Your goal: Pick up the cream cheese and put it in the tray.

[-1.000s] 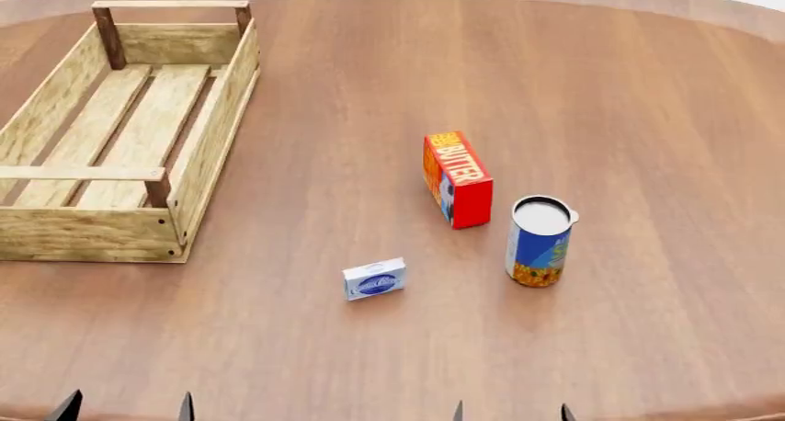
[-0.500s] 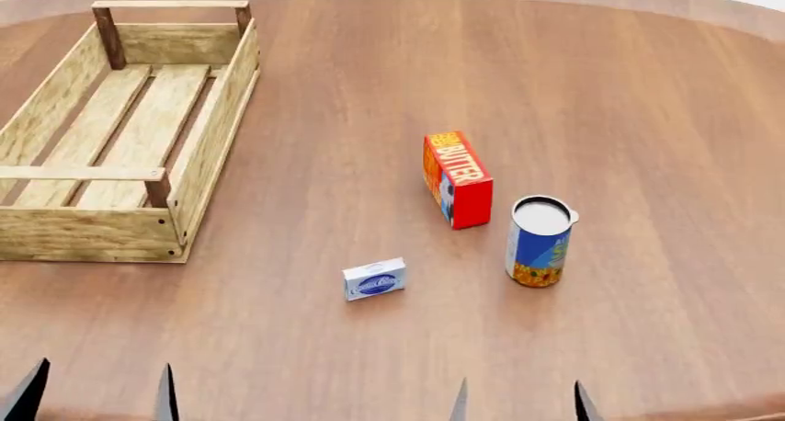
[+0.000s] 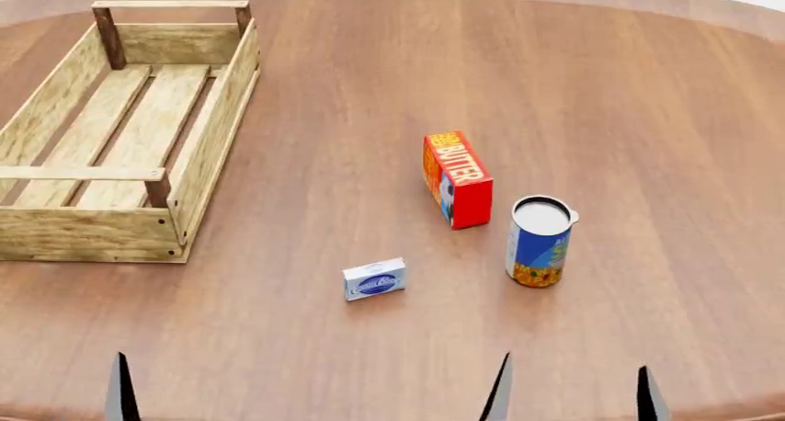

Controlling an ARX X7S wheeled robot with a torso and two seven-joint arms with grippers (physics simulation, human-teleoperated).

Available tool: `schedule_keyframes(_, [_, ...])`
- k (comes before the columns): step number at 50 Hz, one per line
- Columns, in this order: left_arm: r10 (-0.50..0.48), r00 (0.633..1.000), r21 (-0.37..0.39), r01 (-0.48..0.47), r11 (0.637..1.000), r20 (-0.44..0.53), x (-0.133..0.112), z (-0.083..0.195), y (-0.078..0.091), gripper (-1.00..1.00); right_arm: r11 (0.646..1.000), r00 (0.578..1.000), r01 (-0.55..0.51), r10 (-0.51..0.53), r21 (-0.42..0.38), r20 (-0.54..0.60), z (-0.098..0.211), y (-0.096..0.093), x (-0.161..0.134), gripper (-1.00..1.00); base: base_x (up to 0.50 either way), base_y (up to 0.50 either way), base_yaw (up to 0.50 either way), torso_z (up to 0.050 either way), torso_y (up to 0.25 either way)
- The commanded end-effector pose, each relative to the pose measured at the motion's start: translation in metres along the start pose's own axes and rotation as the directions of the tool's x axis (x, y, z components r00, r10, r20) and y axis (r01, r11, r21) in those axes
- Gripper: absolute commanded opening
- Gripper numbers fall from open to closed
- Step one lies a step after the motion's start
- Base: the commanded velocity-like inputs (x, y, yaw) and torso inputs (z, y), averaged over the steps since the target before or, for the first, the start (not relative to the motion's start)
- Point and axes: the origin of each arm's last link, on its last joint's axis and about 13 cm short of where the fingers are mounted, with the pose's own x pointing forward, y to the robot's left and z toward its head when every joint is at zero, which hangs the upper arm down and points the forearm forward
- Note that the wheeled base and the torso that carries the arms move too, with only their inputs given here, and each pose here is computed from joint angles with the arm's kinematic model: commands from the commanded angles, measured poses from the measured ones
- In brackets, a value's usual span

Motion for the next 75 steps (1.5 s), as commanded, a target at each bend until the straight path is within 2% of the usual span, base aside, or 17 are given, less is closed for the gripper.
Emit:
schedule_keyframes(1, [-0.016, 0.996, -0.007, 0.017, 1.000, 0.088, -0.005, 0.011, 0.002, 1.00, 0.999, 0.996, 0.015, -0.018, 0.035, 0.086, 0.013, -0.001, -0.004, 1.00, 0.00, 0.00, 0.00, 0.000, 0.000])
schedule_keyframes(5, [-0.026, 0.989, -0.007, 0.028, 1.000, 0.143, -0.008, 0.017, 0.002, 1.00, 0.999, 0.995, 0.012, -0.016, 0.040, 0.098, 0.015, -0.001, -0.006, 1.00, 0.00, 0.00, 0.00, 0.000, 0.000])
schedule_keyframes(11, [-0.022, 0.984, -0.002, 0.023, 1.000, 0.178, -0.011, 0.021, 0.002, 1.00, 0.999, 0.986, 0.001, -0.009, 0.051, 0.168, 0.018, -0.001, -0.011, 1.00, 0.00, 0.00, 0.00, 0.000, 0.000])
schedule_keyframes(21, [-0.038, 0.969, 0.002, 0.039, 0.999, 0.243, -0.016, 0.023, 0.001, 1.00, 0.997, 0.976, -0.017, 0.001, 0.073, 0.216, 0.022, 0.000, -0.015, 1.00, 0.00, 0.00, 0.00, 0.000, 0.000])
schedule_keyframes(28, [-0.035, 0.966, -0.001, 0.036, 0.999, 0.255, -0.017, 0.024, 0.002, 1.00, 0.998, 0.981, -0.011, 0.000, 0.056, 0.196, 0.018, 0.000, -0.014, 1.00, 0.00, 0.00, 0.00, 0.000, 0.000])
schedule_keyframes(30, [-0.033, 0.966, -0.001, 0.034, 0.999, 0.257, -0.017, 0.024, 0.002, 1.00, 1.000, 0.982, -0.003, 0.000, 0.016, 0.190, 0.017, 0.000, -0.014, 1.00, 0.00, 0.00, 0.00, 0.000, 0.000])
schedule_keyframes(34, [-0.031, 0.966, -0.001, 0.032, 0.999, 0.257, -0.017, 0.024, 0.002, 1.00, 0.999, 0.982, -0.022, 0.013, 0.045, 0.190, 0.017, 0.001, -0.014, 1.00, 0.00, 0.37, 0.00, 0.000, 0.000])
schedule_keyframes(75, [-0.040, 0.965, 0.000, 0.041, 0.999, 0.259, -0.019, 0.024, 0.001, 1.00, 0.997, 0.987, -0.036, 0.025, 0.062, 0.161, 0.014, 0.005, -0.015, 1.00, 0.00, 0.46, 0.00, 0.000, 0.000])
